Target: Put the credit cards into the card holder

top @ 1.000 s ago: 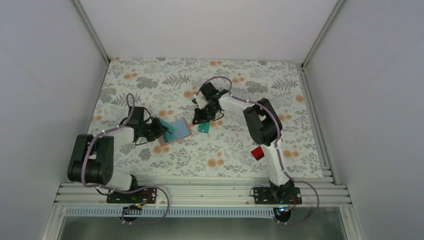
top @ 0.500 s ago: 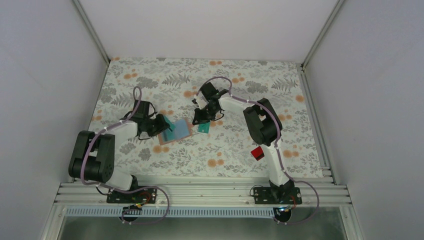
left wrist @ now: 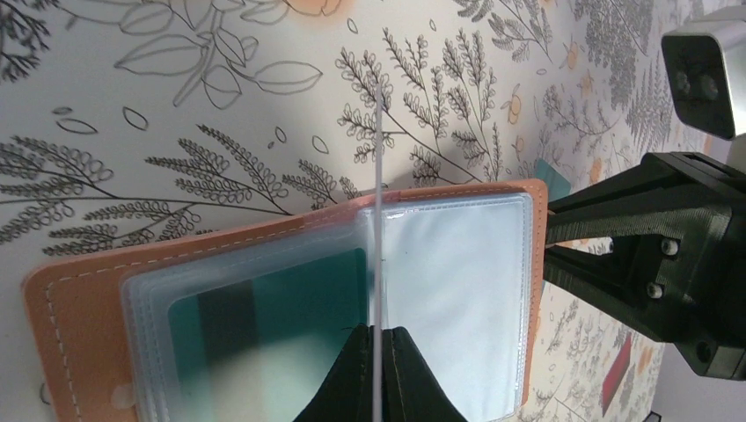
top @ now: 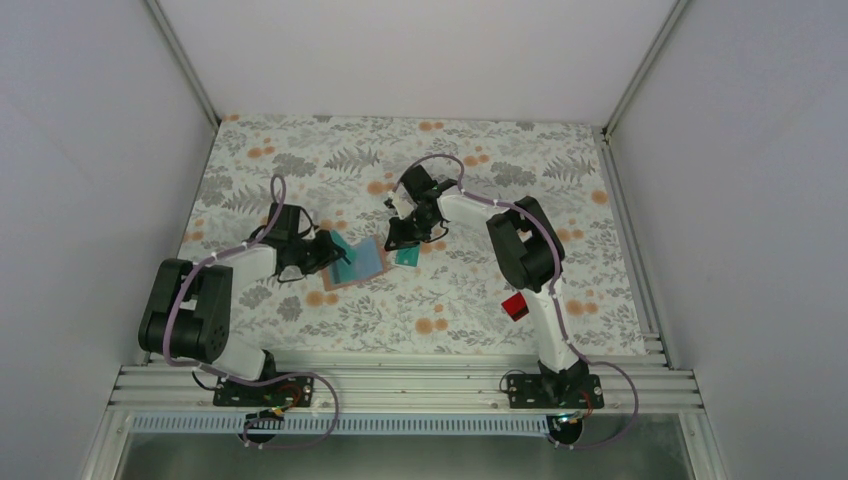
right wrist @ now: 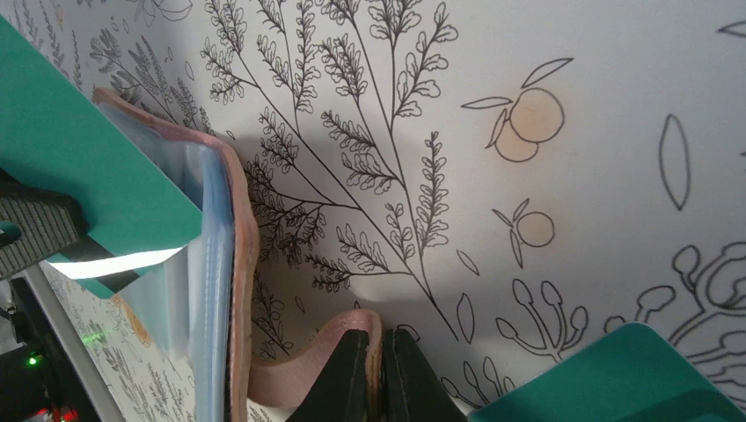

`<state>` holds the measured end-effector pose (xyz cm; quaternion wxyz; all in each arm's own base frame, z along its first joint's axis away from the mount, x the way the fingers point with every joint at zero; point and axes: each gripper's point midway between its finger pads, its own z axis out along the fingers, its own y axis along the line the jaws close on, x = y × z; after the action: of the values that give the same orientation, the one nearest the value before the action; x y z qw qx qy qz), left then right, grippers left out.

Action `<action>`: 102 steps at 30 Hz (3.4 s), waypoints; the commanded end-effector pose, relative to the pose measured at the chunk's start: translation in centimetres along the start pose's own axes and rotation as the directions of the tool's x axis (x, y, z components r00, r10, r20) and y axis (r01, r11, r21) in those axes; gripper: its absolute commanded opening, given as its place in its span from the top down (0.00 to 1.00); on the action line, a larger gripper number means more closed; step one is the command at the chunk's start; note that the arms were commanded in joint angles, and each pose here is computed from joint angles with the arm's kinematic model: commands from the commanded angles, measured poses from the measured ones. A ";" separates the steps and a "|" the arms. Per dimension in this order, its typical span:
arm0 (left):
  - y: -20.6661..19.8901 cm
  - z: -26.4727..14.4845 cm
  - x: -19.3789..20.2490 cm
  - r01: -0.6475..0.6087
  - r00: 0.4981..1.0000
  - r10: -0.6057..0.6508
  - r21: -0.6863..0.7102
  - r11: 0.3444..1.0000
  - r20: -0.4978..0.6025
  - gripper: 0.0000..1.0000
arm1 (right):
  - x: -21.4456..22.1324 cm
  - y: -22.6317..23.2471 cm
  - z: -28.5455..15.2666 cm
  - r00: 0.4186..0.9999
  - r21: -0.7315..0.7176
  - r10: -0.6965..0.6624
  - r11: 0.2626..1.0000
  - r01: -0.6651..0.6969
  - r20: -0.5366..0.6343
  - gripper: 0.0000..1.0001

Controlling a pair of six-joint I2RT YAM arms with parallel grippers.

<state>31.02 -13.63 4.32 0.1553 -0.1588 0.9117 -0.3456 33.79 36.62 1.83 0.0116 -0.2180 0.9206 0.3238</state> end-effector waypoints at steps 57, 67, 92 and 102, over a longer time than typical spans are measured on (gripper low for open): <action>-0.3 1.6 3.1 -0.049 0.989 0.072 0.168 0.985 -0.130 0.98 | 0.8 2.8 -0.6 0.999 -0.073 -0.030 0.997 0.028 -0.028 0.93; 0.8 1.9 4.0 -0.028 0.980 0.050 0.118 0.993 -0.191 0.98 | 2.7 -2.0 1.9 0.998 0.079 0.036 0.996 -0.032 -0.058 0.96; 2.4 2.6 7.2 0.134 0.909 -0.099 0.059 0.989 -0.405 0.98 | 3.5 -2.6 2.0 0.997 0.103 0.043 0.994 -0.036 -0.067 0.96; 2.4 2.7 7.5 0.139 0.875 -0.106 0.035 0.990 -0.473 0.98 | 2.8 -2.2 1.8 0.998 0.090 0.022 0.996 -0.016 -0.057 0.96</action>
<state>27.33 -17.42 2.07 -0.0304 -0.1020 0.8806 -0.4618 32.09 36.78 1.94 -0.0029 -0.2170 0.9158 0.3380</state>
